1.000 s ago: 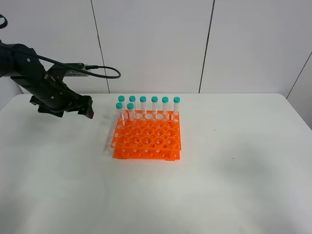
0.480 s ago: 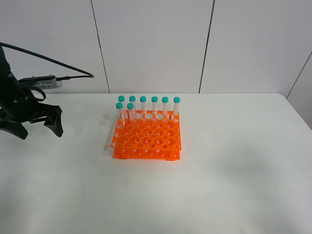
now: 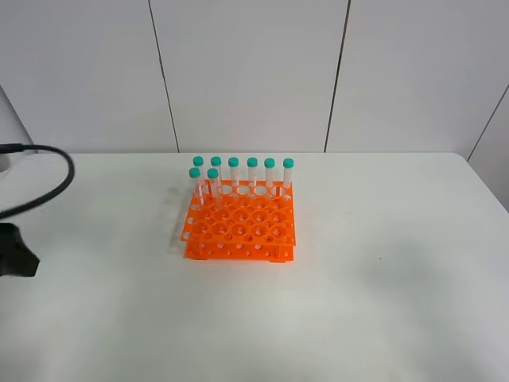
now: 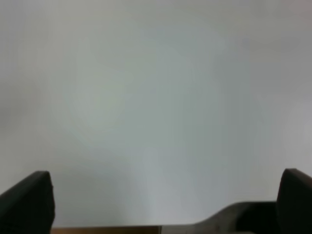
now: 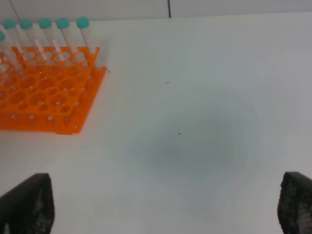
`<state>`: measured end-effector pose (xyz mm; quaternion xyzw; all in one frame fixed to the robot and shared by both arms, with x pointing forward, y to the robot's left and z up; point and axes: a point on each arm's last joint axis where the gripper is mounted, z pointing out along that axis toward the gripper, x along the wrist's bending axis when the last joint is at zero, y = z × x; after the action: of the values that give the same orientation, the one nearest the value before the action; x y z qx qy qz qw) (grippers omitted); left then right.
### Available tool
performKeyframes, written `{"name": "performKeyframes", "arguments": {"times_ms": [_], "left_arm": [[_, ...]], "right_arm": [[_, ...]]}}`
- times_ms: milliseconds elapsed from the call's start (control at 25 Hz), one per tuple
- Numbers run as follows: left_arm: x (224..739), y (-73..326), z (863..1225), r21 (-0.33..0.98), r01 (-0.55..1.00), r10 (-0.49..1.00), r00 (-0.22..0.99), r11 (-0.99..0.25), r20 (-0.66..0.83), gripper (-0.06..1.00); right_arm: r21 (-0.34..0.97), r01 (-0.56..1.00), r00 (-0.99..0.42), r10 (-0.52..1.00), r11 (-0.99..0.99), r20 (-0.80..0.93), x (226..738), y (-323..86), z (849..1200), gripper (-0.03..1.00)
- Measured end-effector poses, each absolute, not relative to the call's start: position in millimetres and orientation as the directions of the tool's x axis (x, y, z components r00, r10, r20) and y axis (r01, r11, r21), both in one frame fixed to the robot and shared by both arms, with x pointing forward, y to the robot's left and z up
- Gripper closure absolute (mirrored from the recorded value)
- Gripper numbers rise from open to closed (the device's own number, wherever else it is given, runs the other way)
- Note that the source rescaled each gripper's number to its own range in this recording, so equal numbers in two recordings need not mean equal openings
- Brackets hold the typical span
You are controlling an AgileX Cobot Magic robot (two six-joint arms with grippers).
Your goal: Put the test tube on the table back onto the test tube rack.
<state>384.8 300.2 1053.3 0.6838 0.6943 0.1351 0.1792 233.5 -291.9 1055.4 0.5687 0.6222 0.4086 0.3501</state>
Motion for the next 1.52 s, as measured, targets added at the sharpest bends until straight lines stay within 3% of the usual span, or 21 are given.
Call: {"name": "performKeyframes", "arguments": {"times_ms": [280, 560, 1000, 1520], "left_arm": [[308.0, 297.4, 1049.9, 0.655, 0.756, 0.999, 0.014, 0.023, -0.051, -0.06], [268.1, 296.0, 1060.6, 0.821, 0.570, 0.999, 0.025, 0.013, -0.033, -0.06], [233.6, 294.7, 1063.0, 0.922, 0.388, 0.999, 0.036, 0.003, -0.018, -0.06], [232.1, 294.9, 1062.3, 0.922, 0.387, 0.997, 0.078, -0.013, -0.018, -0.06]], "right_arm": [[0.907, 0.421, -0.108, 0.994, 0.019, 0.029, 233.5, -291.9, 1055.4, -0.03], [0.907, 0.421, -0.108, 0.994, 0.019, 0.029, 233.5, -291.9, 1055.4, -0.03], [0.907, 0.421, -0.108, 0.994, 0.019, 0.029, 233.5, -291.9, 1055.4, -0.03], [0.907, 0.421, -0.108, 0.994, 0.019, 0.029, 233.5, -291.9, 1055.4, -0.03]]}}
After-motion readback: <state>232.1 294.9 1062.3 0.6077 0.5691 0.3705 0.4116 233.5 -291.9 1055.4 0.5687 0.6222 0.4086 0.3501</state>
